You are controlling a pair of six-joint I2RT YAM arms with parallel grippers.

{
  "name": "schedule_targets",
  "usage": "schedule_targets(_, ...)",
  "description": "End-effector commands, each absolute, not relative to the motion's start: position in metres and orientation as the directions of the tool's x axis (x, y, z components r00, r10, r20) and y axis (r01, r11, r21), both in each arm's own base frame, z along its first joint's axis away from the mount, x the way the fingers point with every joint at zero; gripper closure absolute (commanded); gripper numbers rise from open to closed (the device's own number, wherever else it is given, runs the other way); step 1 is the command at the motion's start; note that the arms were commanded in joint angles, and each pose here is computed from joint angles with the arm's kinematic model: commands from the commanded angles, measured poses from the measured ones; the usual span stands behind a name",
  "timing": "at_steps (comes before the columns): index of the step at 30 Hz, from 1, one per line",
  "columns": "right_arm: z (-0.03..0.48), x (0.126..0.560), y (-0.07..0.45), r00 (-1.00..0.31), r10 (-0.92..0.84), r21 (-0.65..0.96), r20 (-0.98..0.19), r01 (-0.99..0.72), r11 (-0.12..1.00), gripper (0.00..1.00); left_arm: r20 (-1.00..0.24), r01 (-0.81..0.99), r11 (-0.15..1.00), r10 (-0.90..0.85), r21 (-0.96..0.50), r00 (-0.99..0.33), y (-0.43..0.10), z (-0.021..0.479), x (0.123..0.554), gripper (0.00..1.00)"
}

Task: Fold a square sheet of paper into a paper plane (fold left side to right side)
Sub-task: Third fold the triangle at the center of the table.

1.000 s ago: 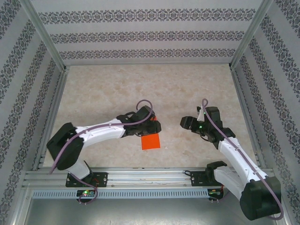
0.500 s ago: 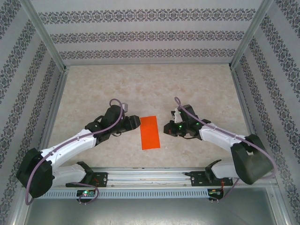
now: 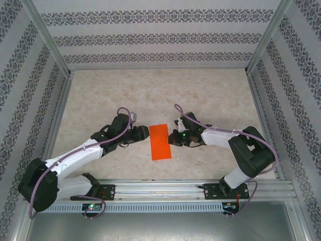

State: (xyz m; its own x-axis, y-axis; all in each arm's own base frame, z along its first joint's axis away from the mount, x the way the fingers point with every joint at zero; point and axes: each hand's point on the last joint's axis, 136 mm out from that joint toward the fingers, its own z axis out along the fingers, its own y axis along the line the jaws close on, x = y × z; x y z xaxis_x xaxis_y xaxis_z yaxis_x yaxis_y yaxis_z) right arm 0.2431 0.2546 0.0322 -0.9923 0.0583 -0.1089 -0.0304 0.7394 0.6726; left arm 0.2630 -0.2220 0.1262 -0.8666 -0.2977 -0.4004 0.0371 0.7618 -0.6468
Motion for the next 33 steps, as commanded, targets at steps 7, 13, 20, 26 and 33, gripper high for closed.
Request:
schedule_targets(7, 0.008, 0.237, 0.254, -0.998, 0.022, 0.625, -0.065, -0.024, 0.78, 1.0, -0.366, 0.041, 0.774, -0.251, -0.632, -0.896, -0.228, 0.115, 0.264, 0.52)
schedule_targets(13, -0.004, 0.231, 0.241, -0.999, 0.025, 0.567, -0.048, -0.007, 0.823, 1.0, -0.262, 0.027, 0.756, -0.193, -0.654, -0.946, -0.244, 0.094, 0.257, 0.54)
schedule_targets(20, -0.005, 0.231, 0.238, -0.998, 0.044, 0.549, -0.051, 0.008, 0.836, 1.0, -0.162, -0.016, 0.735, -0.17, -0.678, -0.972, -0.257, 0.071, 0.252, 0.62)
schedule_targets(26, -0.006, 0.231, 0.238, -0.998, 0.043, 0.541, -0.05, 0.009, 0.841, 1.0, -0.106, -0.042, 0.743, -0.151, -0.668, -0.983, -0.262, 0.051, 0.247, 0.63)
schedule_targets(33, -0.006, 0.23, 0.238, -0.998, 0.041, 0.54, -0.051, 0.007, 0.842, 1.0, -0.066, -0.055, 0.744, -0.133, -0.666, -0.989, -0.267, 0.037, 0.244, 0.65)
